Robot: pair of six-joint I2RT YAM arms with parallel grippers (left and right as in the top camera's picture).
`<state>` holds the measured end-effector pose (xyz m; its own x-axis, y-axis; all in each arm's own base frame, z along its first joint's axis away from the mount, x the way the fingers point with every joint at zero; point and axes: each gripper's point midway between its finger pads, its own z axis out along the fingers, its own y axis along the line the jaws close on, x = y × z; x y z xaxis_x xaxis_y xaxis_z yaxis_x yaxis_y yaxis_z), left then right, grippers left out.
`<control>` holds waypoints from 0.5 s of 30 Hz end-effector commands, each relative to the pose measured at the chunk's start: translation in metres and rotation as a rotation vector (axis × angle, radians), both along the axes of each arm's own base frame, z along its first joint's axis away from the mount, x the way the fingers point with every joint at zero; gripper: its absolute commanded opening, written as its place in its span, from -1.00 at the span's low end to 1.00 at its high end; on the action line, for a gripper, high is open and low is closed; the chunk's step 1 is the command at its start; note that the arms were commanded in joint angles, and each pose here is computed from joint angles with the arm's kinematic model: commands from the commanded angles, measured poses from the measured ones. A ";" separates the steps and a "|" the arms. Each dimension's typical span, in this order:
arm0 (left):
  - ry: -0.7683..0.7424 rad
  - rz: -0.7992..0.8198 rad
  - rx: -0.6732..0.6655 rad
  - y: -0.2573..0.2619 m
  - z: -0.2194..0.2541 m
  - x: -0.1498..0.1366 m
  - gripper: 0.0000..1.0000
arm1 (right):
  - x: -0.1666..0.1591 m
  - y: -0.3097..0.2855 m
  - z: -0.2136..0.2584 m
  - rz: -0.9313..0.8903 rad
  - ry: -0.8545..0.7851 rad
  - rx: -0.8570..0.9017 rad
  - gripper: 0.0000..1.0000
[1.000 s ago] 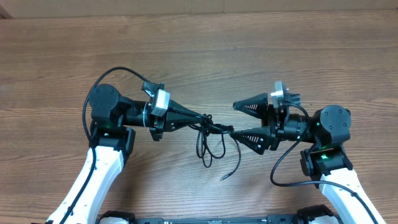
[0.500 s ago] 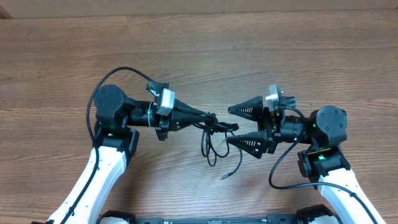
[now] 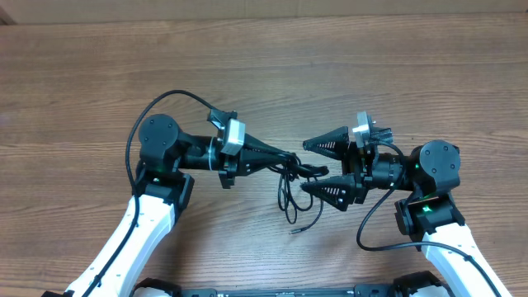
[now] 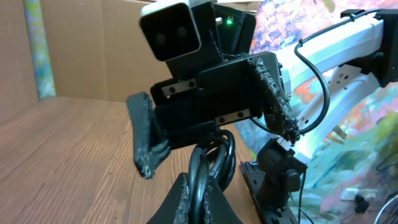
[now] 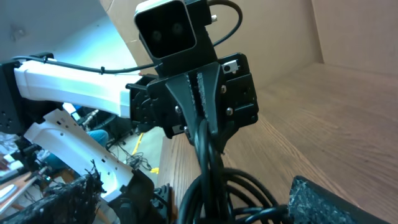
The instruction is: Untangle cables
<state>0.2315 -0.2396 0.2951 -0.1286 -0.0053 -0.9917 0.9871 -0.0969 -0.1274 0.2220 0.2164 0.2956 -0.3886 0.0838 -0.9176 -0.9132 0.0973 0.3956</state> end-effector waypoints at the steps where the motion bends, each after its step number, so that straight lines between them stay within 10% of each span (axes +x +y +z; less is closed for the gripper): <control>1: -0.033 0.022 -0.009 -0.005 0.004 0.003 -0.92 | -0.002 0.002 0.007 0.010 -0.024 0.004 0.94; 15: 0.154 0.249 -0.043 -0.010 0.010 0.041 -0.91 | 0.000 0.001 0.003 0.001 0.004 -0.003 0.98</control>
